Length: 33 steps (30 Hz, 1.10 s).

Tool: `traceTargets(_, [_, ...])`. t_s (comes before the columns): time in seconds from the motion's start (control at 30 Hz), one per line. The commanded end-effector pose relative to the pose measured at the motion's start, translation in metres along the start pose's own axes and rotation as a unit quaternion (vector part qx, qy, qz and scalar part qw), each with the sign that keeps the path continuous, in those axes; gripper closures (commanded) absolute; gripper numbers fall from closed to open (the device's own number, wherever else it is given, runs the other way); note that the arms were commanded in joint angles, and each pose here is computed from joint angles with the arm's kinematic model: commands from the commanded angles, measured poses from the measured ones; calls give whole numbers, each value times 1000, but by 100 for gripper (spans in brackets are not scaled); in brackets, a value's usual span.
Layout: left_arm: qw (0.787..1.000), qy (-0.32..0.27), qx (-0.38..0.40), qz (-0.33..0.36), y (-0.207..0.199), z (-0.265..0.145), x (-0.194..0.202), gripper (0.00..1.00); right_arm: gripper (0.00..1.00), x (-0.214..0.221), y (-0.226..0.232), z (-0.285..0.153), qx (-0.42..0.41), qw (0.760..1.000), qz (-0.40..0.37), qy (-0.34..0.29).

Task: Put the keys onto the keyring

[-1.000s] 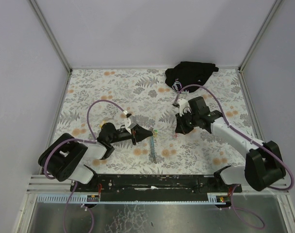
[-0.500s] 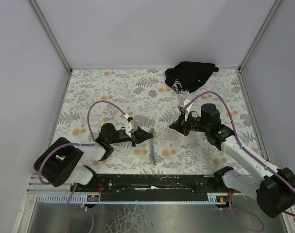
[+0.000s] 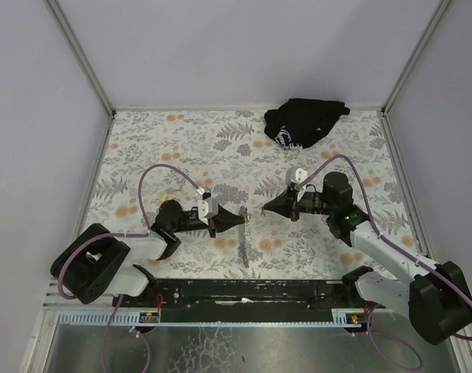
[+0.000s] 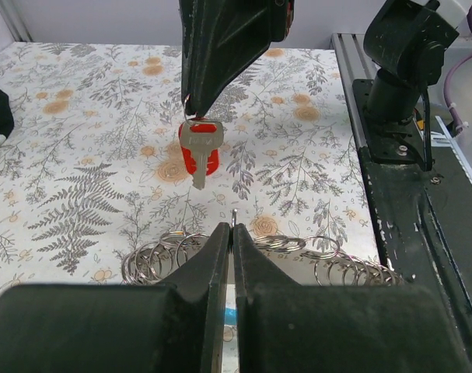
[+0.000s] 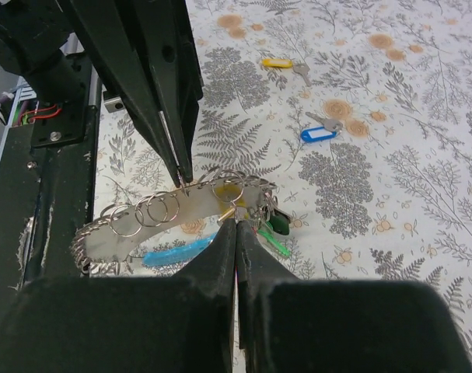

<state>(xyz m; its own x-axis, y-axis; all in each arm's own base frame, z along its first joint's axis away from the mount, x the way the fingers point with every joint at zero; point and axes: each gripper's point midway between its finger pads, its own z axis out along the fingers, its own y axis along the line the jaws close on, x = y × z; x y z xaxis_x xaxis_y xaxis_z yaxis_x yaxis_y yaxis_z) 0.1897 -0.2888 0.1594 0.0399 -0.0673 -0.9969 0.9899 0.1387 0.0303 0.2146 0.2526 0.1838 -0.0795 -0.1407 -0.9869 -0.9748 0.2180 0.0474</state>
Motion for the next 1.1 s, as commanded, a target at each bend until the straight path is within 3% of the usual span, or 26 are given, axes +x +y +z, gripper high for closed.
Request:
traceTargets(0.0, [999,-39,10,32,-4,2,-16,100,100,-20,9,6,-38,997,-50,-48])
traceTargets(0.3, [998,-35,25,39,-11,-1,-16,100,100,-9,24,25,-52,997,-45,-26])
traceTargets(1.07, [998,-32,34,44,-13,0,-18,100,100,17,37,32,-37,989,-136,43])
